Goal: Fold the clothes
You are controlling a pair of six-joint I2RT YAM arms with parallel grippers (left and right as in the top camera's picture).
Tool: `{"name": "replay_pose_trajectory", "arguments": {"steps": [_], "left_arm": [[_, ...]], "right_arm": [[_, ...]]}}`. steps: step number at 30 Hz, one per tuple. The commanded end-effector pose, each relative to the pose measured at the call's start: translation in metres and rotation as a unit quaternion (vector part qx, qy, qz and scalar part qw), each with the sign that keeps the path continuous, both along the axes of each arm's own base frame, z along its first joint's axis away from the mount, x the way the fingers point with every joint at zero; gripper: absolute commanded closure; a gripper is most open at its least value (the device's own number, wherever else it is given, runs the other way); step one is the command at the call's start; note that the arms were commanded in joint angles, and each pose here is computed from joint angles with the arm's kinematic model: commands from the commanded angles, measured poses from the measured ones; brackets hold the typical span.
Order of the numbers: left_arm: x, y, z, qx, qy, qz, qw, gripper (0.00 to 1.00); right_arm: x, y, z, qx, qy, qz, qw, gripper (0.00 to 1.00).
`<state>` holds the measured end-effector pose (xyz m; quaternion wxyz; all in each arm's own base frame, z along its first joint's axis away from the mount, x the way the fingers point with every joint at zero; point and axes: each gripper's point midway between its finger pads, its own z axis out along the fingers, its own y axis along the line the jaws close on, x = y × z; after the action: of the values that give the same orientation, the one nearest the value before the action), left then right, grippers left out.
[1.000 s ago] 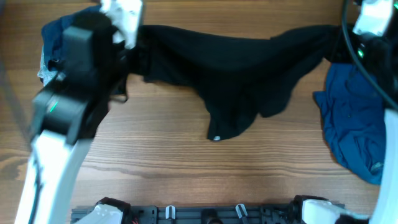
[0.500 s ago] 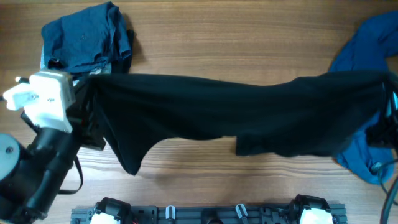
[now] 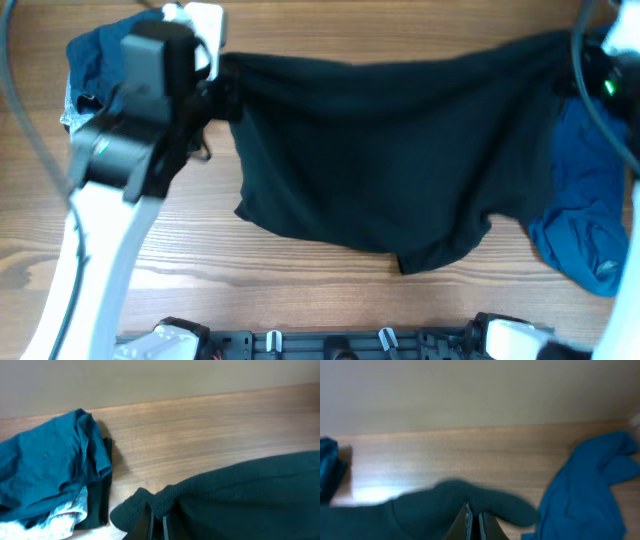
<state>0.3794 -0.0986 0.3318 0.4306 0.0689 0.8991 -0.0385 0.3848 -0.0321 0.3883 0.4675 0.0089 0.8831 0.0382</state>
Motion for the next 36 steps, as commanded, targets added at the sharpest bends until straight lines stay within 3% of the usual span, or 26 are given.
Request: {"name": "replay_pose_trajectory", "arguments": {"steps": [1, 7, 14, 24, 29, 30, 31, 32, 36], "left_arm": [[0.040, 0.004, -0.030, 0.022, 0.011, 0.036, 0.999, 0.96], [0.110, 0.007, -0.082, 0.021, 0.008, 0.059, 0.998, 0.96], [0.180, 0.002, -0.142, 0.011, -0.026, 0.070, 0.997, 0.96], [0.209, 0.016, -0.183, 0.012, -0.035, 0.088, 0.995, 0.96], [0.213, 0.038, -0.183, 0.012, -0.036, 0.106, 0.994, 0.96], [0.214, 0.042, -0.184, 0.011, -0.037, 0.110, 0.993, 0.85], [0.214, 0.047, -0.184, 0.012, -0.037, 0.114, 0.993, 0.35], [0.215, 0.052, -0.183, 0.011, -0.039, 0.118, 0.992, 0.00], [0.211, 0.072, -0.186, 0.015, -0.025, 0.134, 0.991, 0.00]], "right_arm": [[0.048, 0.001, -0.038, 0.008, 0.027, 0.039, 0.999, 0.96], [0.132, -0.006, -0.130, 0.029, 0.065, 0.058, 0.996, 0.96], [0.201, 0.011, -0.223, 0.027, 0.065, 0.082, 0.994, 0.96], [0.263, 0.048, -0.268, 0.020, -0.016, 0.075, 0.997, 0.96], [0.284, 0.034, -0.263, 0.025, -0.064, 0.012, 0.998, 0.96], [0.286, 0.031, -0.262, 0.027, -0.071, 0.003, 0.997, 0.71], [0.289, 0.025, -0.256, 0.031, -0.085, -0.019, 0.996, 0.00], [0.291, 0.021, -0.253, 0.032, -0.092, -0.032, 0.995, 0.00], [0.288, 0.017, -0.236, 0.034, -0.098, -0.038, 0.994, 0.00]]}}
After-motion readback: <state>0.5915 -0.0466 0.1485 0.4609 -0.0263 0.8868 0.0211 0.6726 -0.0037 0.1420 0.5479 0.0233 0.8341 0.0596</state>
